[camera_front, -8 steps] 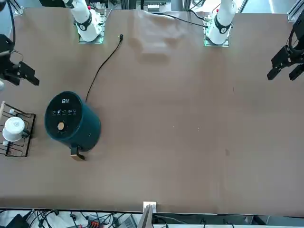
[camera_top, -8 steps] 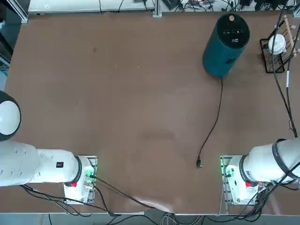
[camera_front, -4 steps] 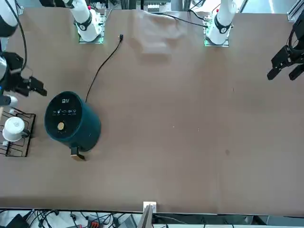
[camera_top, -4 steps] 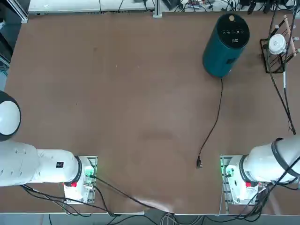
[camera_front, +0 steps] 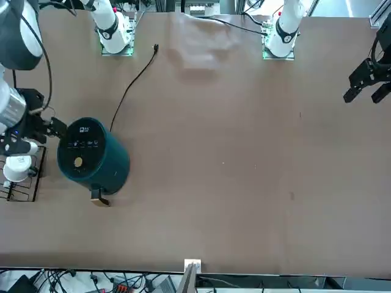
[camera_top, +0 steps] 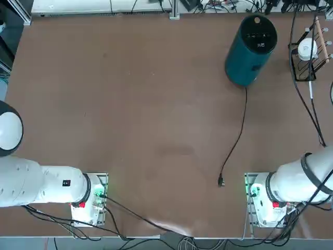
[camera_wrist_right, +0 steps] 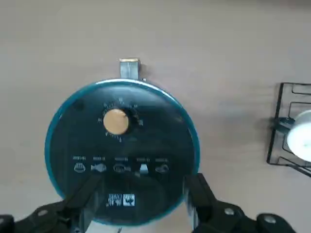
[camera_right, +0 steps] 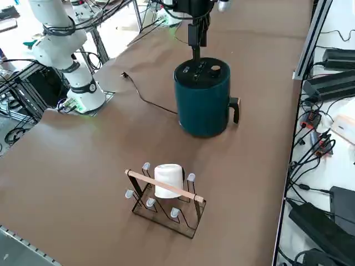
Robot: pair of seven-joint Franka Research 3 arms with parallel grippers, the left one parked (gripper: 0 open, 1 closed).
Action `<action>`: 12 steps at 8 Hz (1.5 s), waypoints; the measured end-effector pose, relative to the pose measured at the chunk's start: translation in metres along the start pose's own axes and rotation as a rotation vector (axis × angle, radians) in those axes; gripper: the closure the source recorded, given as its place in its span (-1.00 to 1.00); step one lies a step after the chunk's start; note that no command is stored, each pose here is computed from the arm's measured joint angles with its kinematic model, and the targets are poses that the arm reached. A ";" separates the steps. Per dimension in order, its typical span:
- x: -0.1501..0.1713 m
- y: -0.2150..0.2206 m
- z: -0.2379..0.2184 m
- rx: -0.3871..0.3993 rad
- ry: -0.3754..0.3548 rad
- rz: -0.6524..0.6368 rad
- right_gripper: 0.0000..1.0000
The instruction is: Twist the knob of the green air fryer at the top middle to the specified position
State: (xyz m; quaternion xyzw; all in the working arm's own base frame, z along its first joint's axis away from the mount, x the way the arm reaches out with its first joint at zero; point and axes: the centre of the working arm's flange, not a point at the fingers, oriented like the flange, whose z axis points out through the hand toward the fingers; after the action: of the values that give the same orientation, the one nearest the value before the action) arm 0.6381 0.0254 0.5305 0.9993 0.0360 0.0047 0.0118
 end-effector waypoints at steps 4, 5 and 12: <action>0.029 -0.020 0.061 0.006 0.002 -0.034 -1.00; 0.033 -0.021 0.071 0.007 -0.001 -0.036 -1.00; 0.035 -0.021 0.077 0.007 0.000 -0.036 -0.89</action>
State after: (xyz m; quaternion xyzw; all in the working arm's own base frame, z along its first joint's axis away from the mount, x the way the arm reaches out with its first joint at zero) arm 0.6727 0.0473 0.4531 0.9985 0.0539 0.0042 0.0082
